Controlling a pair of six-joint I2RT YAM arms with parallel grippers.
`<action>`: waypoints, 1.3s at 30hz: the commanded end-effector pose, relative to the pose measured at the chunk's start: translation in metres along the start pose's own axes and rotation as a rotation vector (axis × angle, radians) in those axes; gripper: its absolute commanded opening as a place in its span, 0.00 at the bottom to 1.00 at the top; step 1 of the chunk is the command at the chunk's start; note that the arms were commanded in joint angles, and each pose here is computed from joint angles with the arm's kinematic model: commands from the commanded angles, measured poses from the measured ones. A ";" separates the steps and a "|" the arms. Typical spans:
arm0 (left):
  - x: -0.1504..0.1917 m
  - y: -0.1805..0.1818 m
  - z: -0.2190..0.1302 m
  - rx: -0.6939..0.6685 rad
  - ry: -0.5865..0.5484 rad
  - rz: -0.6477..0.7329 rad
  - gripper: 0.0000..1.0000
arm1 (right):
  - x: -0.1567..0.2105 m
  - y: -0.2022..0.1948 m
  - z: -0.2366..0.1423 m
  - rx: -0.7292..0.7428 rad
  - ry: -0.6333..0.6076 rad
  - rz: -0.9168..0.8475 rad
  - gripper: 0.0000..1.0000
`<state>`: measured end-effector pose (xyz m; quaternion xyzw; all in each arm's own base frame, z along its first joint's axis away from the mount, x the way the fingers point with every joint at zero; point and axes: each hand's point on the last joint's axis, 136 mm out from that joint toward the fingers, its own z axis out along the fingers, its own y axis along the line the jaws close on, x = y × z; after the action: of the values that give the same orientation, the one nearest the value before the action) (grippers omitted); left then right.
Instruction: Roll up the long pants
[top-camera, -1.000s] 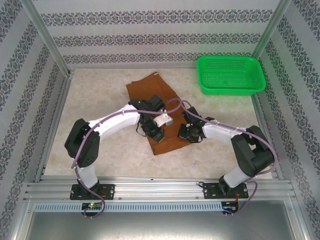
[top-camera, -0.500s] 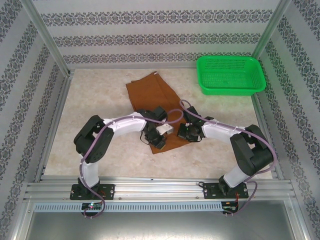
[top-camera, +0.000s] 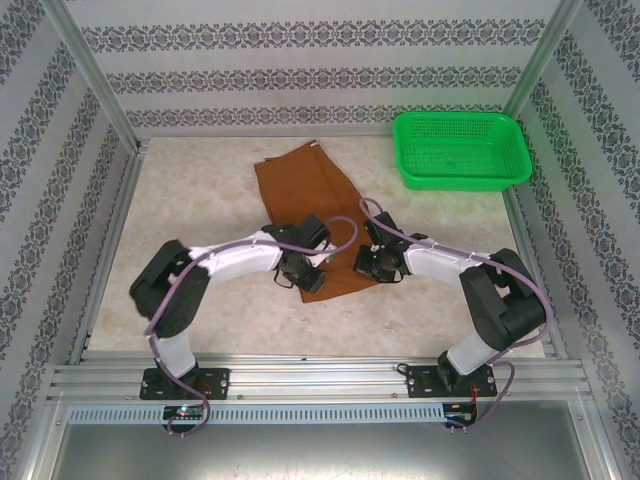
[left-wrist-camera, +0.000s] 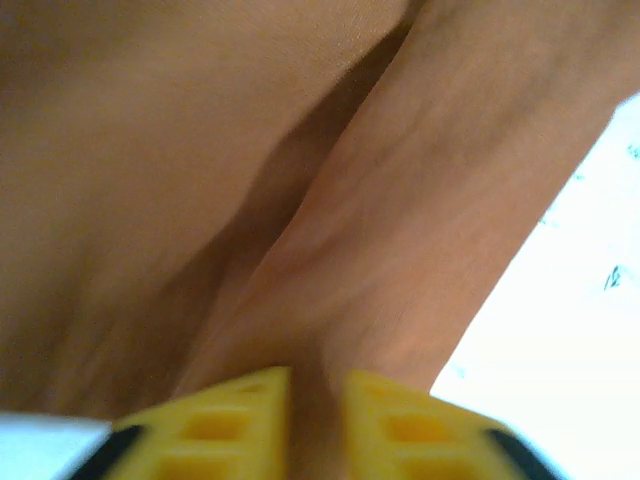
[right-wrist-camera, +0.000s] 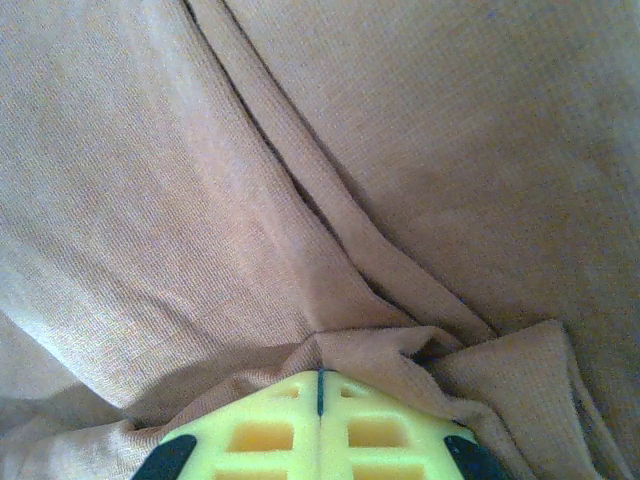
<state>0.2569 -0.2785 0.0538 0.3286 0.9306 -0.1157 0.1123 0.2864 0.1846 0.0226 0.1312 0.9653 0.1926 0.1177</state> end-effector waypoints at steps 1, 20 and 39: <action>-0.004 0.020 -0.032 -0.222 -0.108 0.086 1.00 | 0.016 -0.027 0.002 0.081 0.043 0.012 0.00; 0.000 -0.055 -0.064 -0.620 -0.270 0.519 0.91 | 0.022 -0.035 0.002 0.080 0.034 0.016 0.00; 0.000 0.008 0.031 -0.581 -0.093 0.488 0.97 | 0.016 -0.040 0.003 0.066 0.040 0.038 0.00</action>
<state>0.2474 -0.2833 0.0388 0.4955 0.8070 0.1706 0.2723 0.2830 0.1773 0.0223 0.1372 0.9591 0.2137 0.1251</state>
